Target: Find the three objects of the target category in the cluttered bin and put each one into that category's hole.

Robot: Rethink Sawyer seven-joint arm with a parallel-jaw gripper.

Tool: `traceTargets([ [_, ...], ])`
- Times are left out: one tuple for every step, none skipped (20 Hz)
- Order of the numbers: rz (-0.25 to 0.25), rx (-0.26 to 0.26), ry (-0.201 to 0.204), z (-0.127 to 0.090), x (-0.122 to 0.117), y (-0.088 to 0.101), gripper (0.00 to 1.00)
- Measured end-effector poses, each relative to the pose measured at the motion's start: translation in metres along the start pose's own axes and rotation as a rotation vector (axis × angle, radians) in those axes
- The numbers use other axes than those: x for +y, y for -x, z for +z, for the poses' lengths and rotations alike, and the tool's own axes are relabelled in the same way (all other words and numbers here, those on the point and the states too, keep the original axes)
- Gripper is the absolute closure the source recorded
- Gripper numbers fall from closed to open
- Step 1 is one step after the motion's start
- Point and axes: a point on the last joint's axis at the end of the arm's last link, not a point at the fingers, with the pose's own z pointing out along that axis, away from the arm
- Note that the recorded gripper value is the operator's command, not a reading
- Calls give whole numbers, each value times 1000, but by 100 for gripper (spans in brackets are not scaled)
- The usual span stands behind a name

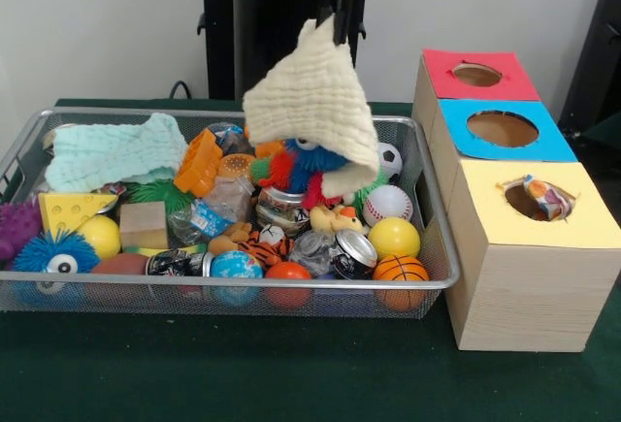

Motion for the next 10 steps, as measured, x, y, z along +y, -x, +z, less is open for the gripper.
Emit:
traceTargets([
  [-4, 6, 0, 1, 2, -4, 100],
  [-12, 18, -1, 3, 7, -12, 100],
  [-17, 23, -1, 3, 9, -16, 100],
  [-21, 26, -2, 4, 12, -19, 100],
  [-27, 30, -2, 3, 15, -23, 100],
  [-30, 31, -2, 3, 18, -25, 100],
  [-32, 34, 0, 3, 21, -28, 100],
  [-32, 35, 1, 2, 24, -29, 100],
  [-32, 35, 2, 2, 25, -30, 100],
  [-31, 37, 4, 2, 26, -31, 100],
])
